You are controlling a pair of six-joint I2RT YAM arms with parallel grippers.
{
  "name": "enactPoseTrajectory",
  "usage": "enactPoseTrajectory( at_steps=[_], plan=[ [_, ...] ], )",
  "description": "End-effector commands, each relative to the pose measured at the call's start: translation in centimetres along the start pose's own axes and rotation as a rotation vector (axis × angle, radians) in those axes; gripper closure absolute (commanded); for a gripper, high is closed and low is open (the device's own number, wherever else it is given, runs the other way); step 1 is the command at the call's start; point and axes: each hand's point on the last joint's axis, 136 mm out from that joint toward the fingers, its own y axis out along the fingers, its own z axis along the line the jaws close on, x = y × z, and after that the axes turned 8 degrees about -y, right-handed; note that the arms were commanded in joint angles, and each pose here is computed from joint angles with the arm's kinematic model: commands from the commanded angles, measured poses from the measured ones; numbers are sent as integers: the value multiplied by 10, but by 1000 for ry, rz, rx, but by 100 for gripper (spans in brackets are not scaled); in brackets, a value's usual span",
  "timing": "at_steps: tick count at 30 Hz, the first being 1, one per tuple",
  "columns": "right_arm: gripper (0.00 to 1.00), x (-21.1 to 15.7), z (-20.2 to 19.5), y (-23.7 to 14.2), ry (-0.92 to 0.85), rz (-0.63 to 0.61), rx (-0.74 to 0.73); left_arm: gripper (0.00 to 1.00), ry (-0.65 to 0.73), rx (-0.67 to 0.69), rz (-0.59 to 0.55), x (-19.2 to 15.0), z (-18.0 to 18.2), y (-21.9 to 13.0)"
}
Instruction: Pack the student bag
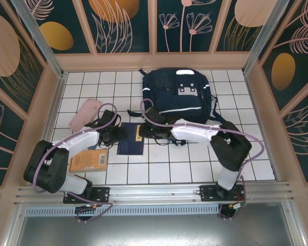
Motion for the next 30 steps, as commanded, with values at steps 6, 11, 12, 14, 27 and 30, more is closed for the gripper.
enactPoseTrajectory(
  at_steps=[6,11,12,14,27,30],
  plan=[
    [62,-7,3,31,-70,83,-31,37,22,-32,57,-10,0,14],
    [69,-14,-1,45,-64,119,-48,43,29,-50,78,-15,-2,17],
    [70,-15,-2,46,-63,121,-48,47,30,-53,80,-15,-2,17],
    [73,-17,-4,48,-59,123,-47,51,31,-61,83,-16,-2,16],
    [77,-40,-20,61,-10,194,-17,59,78,-277,198,-36,-40,5],
    [75,-43,-19,62,5,207,26,59,98,-372,207,-33,-62,-9]
  ],
)
